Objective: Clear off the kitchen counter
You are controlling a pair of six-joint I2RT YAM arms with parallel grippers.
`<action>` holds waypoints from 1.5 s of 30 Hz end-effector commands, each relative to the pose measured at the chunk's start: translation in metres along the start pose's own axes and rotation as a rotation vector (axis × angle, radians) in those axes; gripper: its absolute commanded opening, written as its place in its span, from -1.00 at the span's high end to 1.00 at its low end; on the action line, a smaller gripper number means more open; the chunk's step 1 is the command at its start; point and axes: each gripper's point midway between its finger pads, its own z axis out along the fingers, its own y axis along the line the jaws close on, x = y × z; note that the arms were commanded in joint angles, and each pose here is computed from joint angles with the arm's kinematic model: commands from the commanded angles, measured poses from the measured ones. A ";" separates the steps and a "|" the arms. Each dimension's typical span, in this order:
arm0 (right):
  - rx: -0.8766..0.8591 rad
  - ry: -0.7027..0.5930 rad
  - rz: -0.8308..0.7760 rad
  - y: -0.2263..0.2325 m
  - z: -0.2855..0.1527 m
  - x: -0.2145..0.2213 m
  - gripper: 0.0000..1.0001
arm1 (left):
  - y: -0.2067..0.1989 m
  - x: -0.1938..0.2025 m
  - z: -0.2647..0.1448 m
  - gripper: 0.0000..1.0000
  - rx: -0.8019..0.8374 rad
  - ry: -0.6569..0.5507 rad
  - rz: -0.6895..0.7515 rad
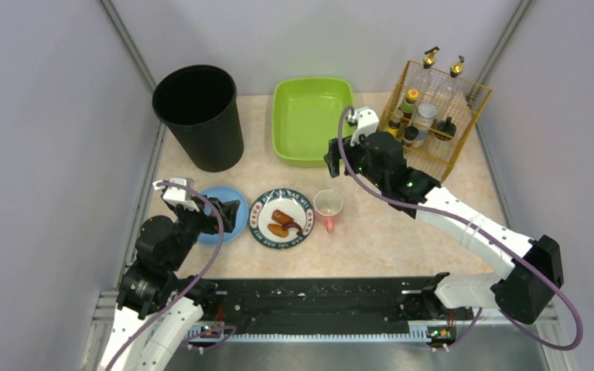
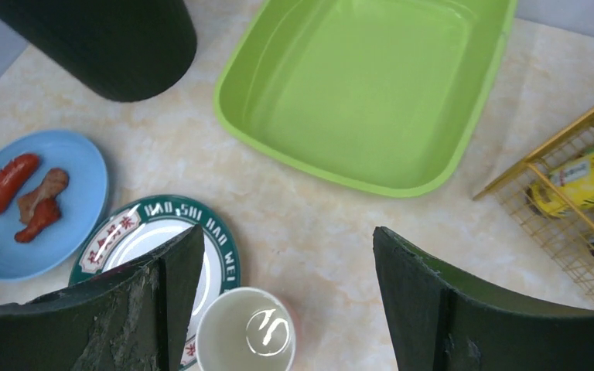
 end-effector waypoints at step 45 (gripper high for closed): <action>-0.446 0.375 -0.143 0.172 0.004 0.160 -0.48 | 0.001 -0.001 0.006 -0.98 -0.009 0.002 0.014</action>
